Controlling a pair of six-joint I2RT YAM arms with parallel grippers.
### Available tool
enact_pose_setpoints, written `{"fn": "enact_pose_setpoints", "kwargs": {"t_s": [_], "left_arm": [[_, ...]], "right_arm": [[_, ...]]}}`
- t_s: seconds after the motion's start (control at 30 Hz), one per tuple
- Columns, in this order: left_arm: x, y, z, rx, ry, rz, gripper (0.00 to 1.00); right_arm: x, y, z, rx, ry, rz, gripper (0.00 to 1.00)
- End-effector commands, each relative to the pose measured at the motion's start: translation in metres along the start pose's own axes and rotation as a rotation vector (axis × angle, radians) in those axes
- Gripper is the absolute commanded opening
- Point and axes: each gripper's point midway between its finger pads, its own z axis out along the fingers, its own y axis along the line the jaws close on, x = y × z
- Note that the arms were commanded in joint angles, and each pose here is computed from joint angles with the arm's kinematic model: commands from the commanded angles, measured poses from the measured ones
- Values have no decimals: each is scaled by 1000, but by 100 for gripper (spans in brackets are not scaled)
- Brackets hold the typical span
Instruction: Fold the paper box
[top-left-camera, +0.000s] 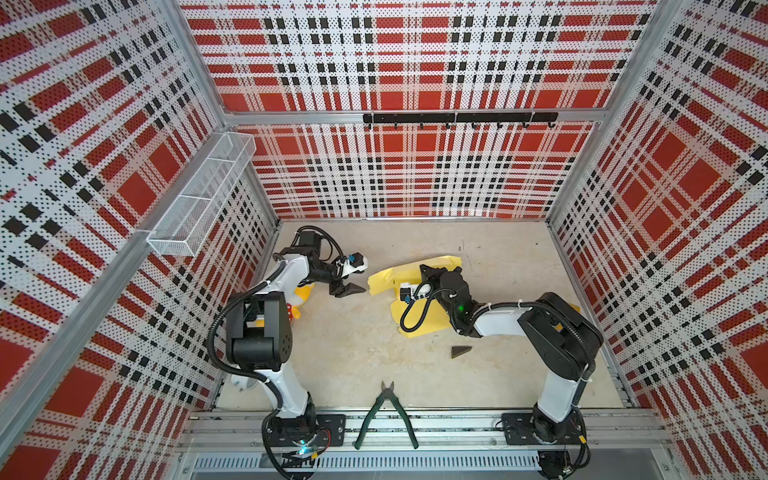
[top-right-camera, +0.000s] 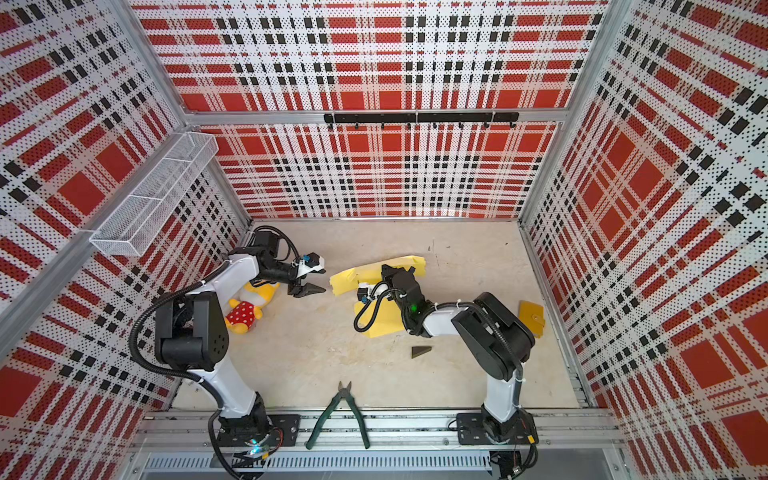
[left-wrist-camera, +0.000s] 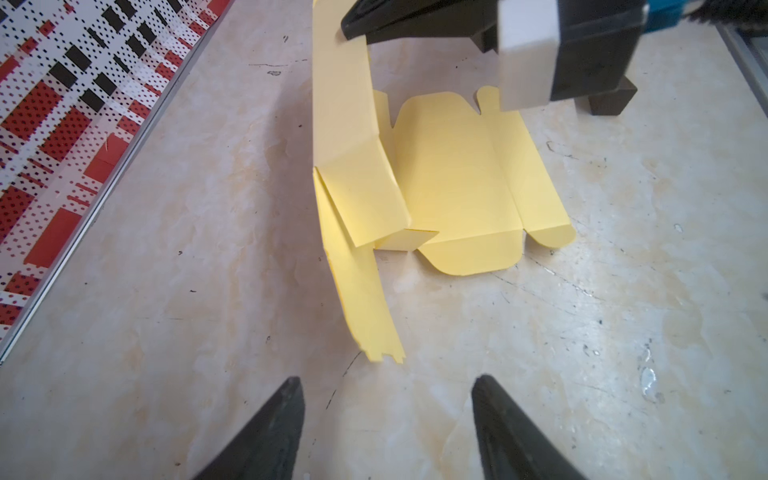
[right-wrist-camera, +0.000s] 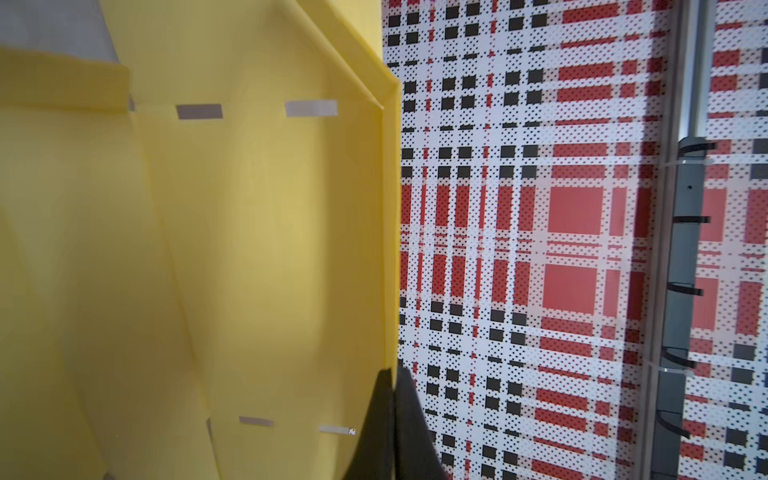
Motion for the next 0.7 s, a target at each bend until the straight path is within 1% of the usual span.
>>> {"fn": "enact_pose_setpoints", "kwargs": {"t_s": [0.0,0.13,0.27,0.4,0.53,0.67], "left_arm": [[-1,-1,5,51,26,151,68],[1,-8,12,114,76,227,65],[6,-8,14,121,110,257,63],[9,2,10,95,119,216,62],[21,-3,25,93,183,216,62],[24,7,38,5,214,216,61]], "right_arm": [[-11,-32,-7,167,-26,-44,0],[-14,-27,-1,237,14,-69,0],[-26,-24,-4,326,27,-91,0],[-28,-7,-6,304,39,-105,0],[-25,-5,-11,297,55,-102,0],[-27,-3,-15,290,50,-107,0]]}}
